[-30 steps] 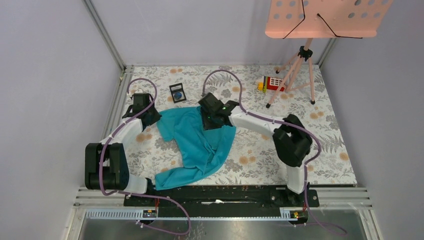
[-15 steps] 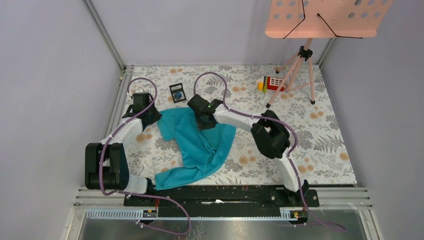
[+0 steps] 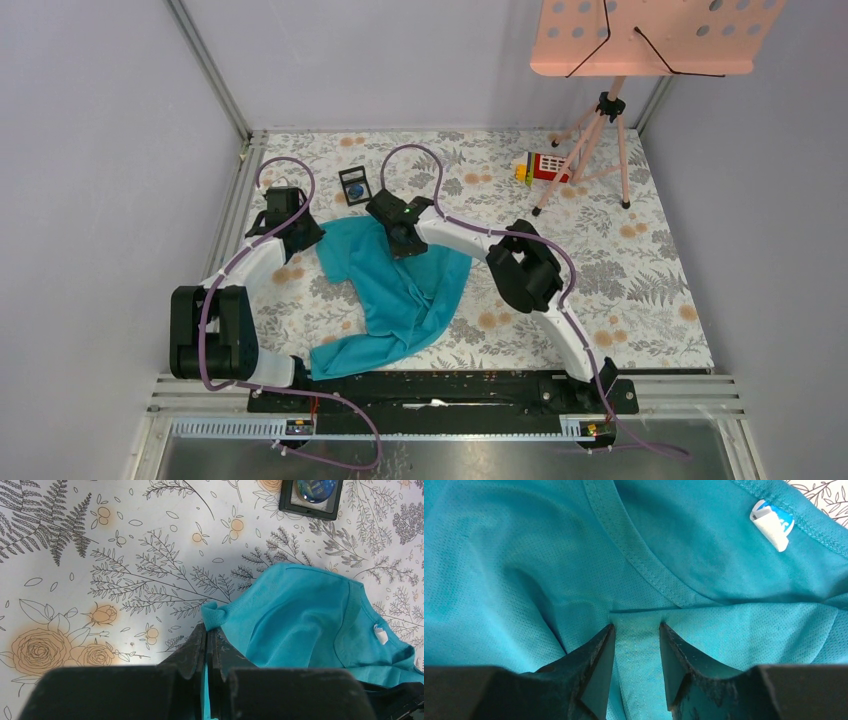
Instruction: Pin the brooch onto the clothing
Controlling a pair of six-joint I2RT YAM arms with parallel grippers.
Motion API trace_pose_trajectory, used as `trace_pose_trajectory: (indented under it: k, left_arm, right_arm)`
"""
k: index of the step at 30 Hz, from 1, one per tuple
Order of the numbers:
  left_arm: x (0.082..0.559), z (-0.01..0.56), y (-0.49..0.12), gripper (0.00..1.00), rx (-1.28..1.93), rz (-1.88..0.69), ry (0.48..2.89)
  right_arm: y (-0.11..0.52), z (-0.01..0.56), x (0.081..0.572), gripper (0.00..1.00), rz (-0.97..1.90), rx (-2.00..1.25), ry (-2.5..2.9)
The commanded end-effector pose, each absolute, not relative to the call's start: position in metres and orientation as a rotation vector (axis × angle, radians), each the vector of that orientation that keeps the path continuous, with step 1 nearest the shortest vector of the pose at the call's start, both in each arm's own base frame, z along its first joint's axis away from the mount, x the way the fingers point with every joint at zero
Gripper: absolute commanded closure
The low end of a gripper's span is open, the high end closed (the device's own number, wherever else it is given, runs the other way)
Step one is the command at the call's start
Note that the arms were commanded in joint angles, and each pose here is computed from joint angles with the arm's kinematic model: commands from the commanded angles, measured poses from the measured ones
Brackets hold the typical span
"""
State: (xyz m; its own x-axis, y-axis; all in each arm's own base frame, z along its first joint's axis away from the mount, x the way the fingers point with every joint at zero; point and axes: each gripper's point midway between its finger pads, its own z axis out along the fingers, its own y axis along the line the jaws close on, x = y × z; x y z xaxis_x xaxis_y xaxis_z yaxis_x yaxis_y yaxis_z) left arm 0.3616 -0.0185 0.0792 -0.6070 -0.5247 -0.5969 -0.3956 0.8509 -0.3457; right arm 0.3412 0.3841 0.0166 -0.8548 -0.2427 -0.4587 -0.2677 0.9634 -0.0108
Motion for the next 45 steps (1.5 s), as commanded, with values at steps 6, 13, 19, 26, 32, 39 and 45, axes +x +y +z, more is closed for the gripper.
trace_pose_trajectory:
  k: [6,13,19,26,32,39,45]
  left_arm:
    - [0.374,0.096,-0.021,1.0,-0.64,-0.272,2.229]
    - [0.375,0.096,-0.013,1.0,-0.661,-0.265,2.221]
    - [0.375,0.096,-0.013,1.0,-0.663,-0.267,2.219]
    - [0.374,0.096,-0.011,1.0,-0.666,-0.265,2.219]
    - [0.374,0.1,-0.01,1.0,-0.666,-0.263,2.214]
    - [0.37,0.135,0.005,1.0,-0.701,-0.183,2.127]
    - [0.357,0.201,0.024,1.0,-0.711,-0.101,1.983]
  right_arm:
    - [0.396,0.017,0.346,0.53,0.063,-0.423,2.63]
    - [0.396,0.01,0.346,0.54,0.052,-0.423,2.646]
    - [0.394,0.024,0.346,0.66,0.061,-0.409,2.623]
    - [0.395,0.058,0.349,0.79,0.13,-0.386,2.584]
    - [0.38,0.103,0.351,1.0,0.185,-0.348,2.524]
    - [0.3,0.172,0.347,1.0,0.028,-0.31,2.37]
    - [0.189,0.219,0.324,1.0,-0.174,-0.203,2.234]
